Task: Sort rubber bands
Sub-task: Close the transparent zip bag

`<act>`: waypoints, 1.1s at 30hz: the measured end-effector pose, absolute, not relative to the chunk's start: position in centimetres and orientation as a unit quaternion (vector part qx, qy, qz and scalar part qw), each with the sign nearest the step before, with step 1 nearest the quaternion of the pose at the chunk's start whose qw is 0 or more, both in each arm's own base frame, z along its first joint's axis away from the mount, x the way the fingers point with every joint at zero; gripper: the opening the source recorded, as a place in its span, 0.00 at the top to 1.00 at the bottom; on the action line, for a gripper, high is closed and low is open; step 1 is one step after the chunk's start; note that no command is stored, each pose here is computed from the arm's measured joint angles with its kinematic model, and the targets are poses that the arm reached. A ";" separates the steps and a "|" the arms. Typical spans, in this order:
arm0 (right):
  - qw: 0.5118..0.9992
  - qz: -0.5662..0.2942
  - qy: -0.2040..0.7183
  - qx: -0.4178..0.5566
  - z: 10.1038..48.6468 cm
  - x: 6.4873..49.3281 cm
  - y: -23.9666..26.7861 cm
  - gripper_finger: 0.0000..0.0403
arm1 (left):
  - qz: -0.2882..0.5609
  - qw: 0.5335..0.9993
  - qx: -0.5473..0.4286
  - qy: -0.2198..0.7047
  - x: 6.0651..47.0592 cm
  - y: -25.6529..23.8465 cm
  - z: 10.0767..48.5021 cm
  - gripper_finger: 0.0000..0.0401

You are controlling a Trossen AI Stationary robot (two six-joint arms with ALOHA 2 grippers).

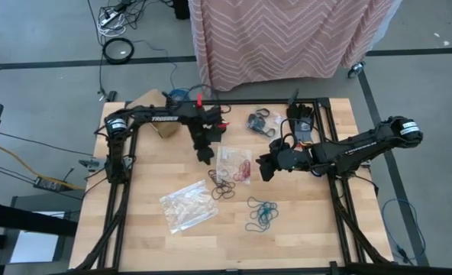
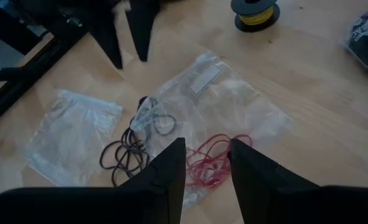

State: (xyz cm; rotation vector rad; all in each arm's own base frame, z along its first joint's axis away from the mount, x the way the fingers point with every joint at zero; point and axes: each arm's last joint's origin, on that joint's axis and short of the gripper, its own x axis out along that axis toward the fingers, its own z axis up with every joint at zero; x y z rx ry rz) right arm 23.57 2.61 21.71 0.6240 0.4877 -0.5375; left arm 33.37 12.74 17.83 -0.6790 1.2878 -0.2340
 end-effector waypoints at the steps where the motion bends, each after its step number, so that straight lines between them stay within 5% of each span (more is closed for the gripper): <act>1: 0.888 -0.259 0.234 0.300 21.7 23.6 2.6 0.72 | -0.101 0.740 -0.316 0.585 33.3 12.6 17.1 0.51; 11: 0.886 -0.260 0.233 0.305 21.7 23.6 2.6 0.72 | -0.053 0.814 -0.318 0.483 35.9 12.0 15.7 0.58; 19: 0.888 -0.257 0.229 0.305 21.8 23.6 2.6 0.72 | -0.053 0.816 -0.318 0.480 36.3 11.5 15.4 0.96; 26: 0.945 -0.187 0.203 0.177 23.0 24.4 3.1 0.72 | -0.100 0.826 -0.335 0.443 37.4 11.6 17.2 0.99; 33: 0.935 -0.190 0.243 0.175 22.3 24.0 3.1 0.72 | -0.096 0.819 -0.325 0.463 37.2 12.0 18.0 0.98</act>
